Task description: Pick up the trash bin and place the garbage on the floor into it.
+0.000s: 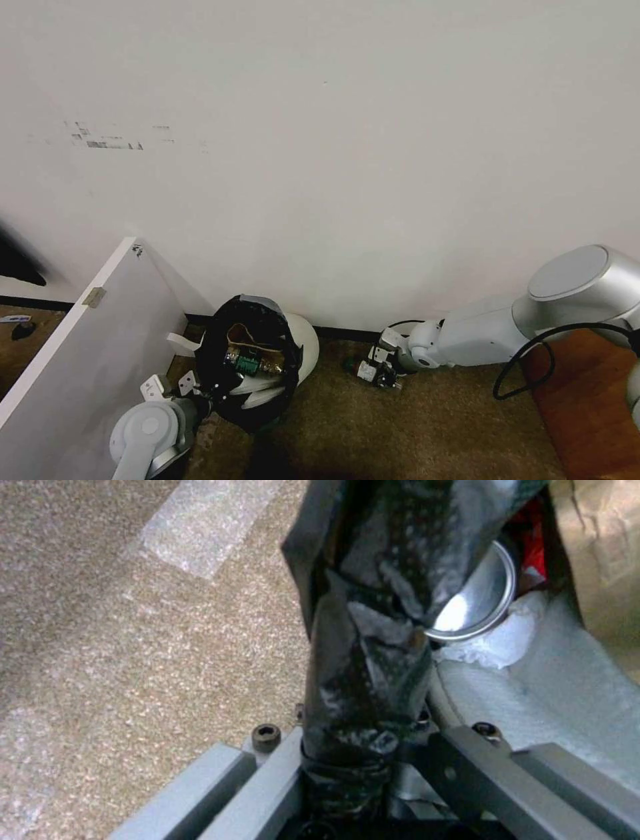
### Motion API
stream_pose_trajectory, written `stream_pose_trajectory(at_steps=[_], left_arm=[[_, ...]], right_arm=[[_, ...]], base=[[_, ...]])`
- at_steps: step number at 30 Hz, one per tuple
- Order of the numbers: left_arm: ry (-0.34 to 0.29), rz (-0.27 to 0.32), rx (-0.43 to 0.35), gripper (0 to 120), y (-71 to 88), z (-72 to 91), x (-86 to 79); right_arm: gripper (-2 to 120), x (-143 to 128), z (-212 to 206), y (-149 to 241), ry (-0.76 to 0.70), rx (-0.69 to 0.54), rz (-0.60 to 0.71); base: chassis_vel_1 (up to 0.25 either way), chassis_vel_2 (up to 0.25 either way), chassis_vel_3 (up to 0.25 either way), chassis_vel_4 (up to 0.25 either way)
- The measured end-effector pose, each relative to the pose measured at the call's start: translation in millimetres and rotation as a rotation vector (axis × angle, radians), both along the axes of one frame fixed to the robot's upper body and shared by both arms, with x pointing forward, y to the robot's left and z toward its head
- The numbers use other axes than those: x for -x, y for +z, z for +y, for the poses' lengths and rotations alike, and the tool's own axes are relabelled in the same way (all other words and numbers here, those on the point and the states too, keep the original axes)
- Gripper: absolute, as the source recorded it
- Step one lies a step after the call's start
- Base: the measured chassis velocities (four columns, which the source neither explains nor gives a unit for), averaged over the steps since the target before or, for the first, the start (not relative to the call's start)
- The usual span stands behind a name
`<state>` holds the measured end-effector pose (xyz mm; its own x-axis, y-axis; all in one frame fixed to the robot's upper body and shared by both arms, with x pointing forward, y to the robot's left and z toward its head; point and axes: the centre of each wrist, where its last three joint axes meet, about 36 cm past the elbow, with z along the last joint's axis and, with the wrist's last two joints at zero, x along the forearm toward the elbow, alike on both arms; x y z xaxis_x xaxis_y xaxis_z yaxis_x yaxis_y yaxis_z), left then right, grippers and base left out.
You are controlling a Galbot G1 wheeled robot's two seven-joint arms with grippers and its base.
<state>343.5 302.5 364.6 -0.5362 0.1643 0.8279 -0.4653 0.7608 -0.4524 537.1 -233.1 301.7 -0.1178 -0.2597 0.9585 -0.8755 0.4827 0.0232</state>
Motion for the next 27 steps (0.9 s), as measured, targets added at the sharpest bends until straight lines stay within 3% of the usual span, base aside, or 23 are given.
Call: stream_pose_trajectory(at_steps=[14, 25, 27], left_arm=[[0.009, -0.007, 0.0, 0, 0.8, 4.4, 0.0], [0.0, -0.011, -0.002, 0, 3.7, 0.9, 2.0], [-0.024, -0.024, -0.059, 0, 9.3, -5.1, 5.5]], right_arm=[[25, 13, -5, 28, -0.036, -0.022, -0.031], [25, 25, -32, 57, -0.087, -0.036, -0.056], [25, 31, -39, 62, -0.097, -0.042, -0.057]], base=[[0.0, 0.0, 0.0, 0.0], [0.0, 0.0, 0.0, 0.0], [0.0, 0.0, 0.0, 0.0]])
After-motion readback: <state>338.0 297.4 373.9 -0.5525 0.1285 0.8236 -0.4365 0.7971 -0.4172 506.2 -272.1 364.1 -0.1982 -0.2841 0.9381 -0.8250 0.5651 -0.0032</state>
